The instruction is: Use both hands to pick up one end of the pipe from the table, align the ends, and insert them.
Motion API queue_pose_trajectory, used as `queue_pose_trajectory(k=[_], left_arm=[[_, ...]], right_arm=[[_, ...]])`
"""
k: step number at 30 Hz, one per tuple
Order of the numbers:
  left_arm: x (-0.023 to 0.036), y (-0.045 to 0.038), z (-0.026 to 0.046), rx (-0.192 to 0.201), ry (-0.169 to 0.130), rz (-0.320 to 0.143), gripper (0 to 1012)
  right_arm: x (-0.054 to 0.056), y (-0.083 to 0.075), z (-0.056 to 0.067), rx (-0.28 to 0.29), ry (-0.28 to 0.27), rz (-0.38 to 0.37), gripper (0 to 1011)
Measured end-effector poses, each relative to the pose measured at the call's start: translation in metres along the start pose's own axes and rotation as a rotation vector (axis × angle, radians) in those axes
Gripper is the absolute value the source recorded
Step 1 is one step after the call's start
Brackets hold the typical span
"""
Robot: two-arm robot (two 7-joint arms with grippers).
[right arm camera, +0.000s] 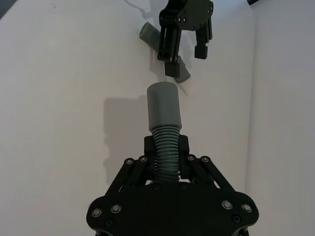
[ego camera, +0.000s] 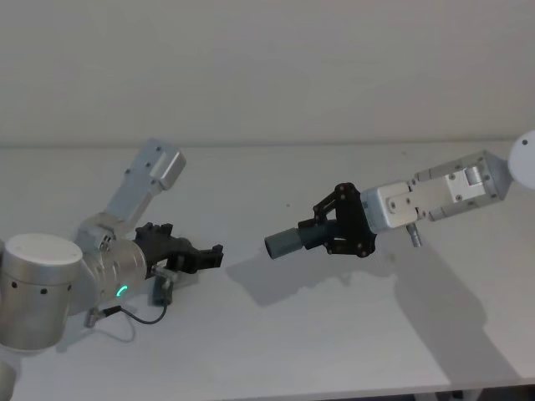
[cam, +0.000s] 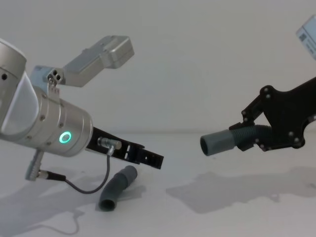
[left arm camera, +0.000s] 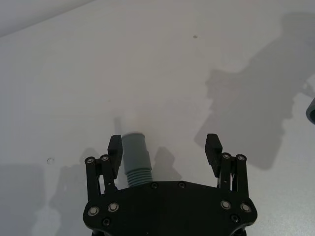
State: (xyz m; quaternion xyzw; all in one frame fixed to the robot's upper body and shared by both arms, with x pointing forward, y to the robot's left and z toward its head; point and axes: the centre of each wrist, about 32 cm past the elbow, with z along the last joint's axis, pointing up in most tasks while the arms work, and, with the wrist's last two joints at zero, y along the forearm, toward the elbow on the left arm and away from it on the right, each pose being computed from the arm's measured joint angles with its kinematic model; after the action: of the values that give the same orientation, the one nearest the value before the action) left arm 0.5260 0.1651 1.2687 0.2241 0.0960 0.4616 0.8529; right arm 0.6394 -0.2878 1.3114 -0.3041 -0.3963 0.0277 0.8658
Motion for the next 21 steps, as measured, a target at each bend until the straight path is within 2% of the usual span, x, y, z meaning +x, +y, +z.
queue_pose_trajectory(k=[9, 21], left_arm=[[-0.0025, 0.0066, -0.0014, 0.009, 0.004, 0.025, 1001], [-0.0076, 0.0181, -0.01, 0.028, 0.023, 0.067, 1001]], right_arm=[[0.0, 0.0, 0.0, 0.0, 0.0, 0.0, 235], [0.0, 0.0, 0.0, 0.0, 0.0, 0.0, 235]])
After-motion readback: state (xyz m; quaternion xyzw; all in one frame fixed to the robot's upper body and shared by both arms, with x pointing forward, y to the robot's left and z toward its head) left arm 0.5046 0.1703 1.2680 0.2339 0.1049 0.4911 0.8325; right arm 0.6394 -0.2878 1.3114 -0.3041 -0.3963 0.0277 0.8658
